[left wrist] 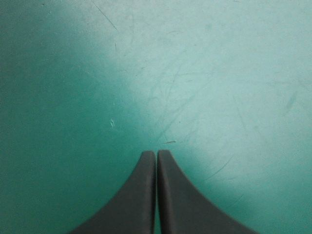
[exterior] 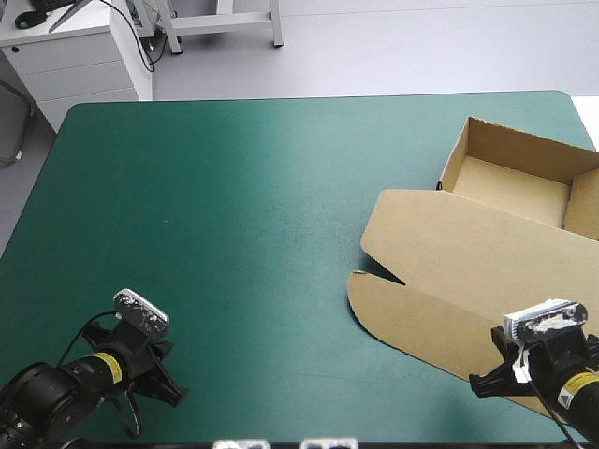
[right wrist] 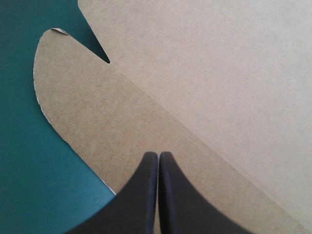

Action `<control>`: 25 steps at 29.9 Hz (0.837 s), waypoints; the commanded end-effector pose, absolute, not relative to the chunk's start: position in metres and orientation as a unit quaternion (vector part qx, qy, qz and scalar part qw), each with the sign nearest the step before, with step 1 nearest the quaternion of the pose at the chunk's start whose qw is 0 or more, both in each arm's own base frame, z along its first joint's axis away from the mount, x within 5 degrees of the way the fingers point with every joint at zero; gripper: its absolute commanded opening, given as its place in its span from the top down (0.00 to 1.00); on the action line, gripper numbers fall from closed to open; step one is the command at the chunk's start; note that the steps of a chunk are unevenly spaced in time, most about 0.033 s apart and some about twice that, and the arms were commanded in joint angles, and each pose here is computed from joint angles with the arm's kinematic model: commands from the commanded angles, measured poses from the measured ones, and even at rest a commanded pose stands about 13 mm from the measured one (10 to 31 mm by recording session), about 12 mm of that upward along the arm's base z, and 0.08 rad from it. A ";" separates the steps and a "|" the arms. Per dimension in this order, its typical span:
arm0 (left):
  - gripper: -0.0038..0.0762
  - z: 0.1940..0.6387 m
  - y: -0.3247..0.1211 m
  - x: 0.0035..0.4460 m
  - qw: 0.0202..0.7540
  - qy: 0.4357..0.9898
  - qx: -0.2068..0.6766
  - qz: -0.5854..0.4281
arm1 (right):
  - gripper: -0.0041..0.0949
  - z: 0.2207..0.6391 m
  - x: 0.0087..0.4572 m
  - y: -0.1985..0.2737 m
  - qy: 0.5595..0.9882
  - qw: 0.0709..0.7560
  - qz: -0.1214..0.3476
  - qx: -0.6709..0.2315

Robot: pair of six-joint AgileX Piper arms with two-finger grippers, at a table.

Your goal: Fold the box

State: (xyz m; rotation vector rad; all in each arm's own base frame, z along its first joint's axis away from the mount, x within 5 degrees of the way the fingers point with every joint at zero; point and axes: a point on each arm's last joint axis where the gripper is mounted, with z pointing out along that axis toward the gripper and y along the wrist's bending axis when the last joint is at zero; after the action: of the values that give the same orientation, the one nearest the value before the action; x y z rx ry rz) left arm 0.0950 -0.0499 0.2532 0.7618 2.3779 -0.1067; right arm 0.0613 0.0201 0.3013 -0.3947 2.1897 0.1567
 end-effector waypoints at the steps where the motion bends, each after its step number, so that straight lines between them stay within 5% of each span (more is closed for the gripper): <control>1: 0.96 0.262 -0.052 0.098 0.337 0.896 0.284 -0.049 | 0.96 0.302 0.057 0.019 0.851 0.497 0.077 -0.152; 25: 0.96 0.259 -0.050 0.094 0.310 0.899 0.307 -0.035 | 0.96 0.291 0.047 0.016 0.839 0.516 0.081 -0.150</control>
State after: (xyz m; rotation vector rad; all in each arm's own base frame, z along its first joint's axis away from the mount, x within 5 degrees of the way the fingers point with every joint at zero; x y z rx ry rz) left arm 0.0905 -0.0468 0.2495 0.8399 2.4260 -0.0656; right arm 0.0445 0.0150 0.2779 -0.3756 2.0978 0.1867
